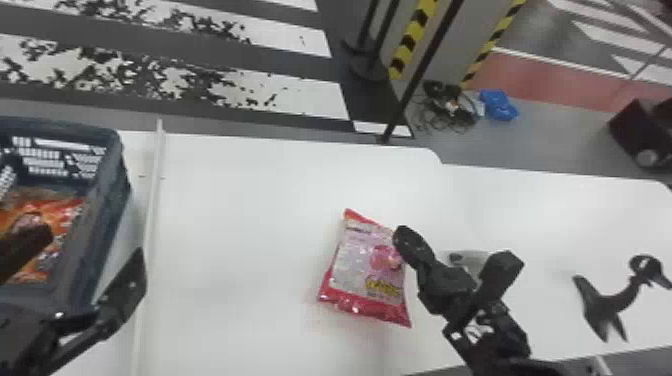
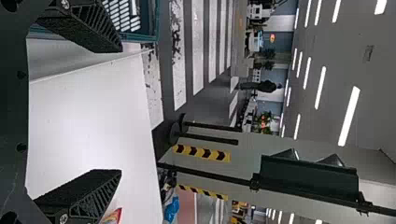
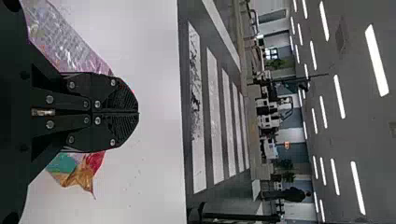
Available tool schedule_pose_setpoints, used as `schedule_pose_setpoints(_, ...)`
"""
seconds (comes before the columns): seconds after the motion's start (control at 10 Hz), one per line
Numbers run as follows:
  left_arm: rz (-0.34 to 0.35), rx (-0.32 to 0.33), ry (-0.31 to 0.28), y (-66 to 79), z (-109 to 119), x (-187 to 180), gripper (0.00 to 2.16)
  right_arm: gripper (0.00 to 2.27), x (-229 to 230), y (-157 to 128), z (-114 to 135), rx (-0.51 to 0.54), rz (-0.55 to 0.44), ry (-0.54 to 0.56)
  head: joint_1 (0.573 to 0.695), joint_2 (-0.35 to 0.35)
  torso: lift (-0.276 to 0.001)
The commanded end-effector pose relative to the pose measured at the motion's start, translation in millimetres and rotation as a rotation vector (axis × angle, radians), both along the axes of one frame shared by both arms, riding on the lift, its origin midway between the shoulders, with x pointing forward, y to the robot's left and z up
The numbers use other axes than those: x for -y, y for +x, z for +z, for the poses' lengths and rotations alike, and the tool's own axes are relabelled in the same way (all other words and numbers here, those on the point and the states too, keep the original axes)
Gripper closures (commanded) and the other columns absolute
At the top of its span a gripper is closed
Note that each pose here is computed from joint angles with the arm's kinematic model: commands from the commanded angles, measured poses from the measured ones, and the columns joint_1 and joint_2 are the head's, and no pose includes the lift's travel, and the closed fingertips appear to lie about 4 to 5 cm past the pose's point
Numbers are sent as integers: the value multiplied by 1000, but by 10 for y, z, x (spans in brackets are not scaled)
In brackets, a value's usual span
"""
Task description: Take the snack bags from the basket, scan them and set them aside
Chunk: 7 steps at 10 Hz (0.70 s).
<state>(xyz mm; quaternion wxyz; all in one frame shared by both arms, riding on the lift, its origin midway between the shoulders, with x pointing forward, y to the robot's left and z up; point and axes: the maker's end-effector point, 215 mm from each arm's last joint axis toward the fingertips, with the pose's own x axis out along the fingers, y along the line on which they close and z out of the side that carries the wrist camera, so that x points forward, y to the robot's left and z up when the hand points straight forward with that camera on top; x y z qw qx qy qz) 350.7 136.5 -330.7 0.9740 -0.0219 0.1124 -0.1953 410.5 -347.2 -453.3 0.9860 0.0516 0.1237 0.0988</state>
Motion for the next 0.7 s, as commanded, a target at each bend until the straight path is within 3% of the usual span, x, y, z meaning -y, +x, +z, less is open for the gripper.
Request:
schedule_pose_setpoints(0.0, -5, 0, -5, 0, -1, 33, 73, 2256, -194, -103, 126, 5, 22, 17, 695, -315, -75)
schedule_pose_setpoints(0.2, -7, -1, -5, -3, -2, 40, 73, 2256, -339, -148, 56, -10, 44, 25, 695, -287, -75)
schedule_pose_setpoints(0.6, -5, -6, -3, -19, -23, 26, 73, 2256, -414, 2, -460, -68, 70, -23, 695, -264, -75)
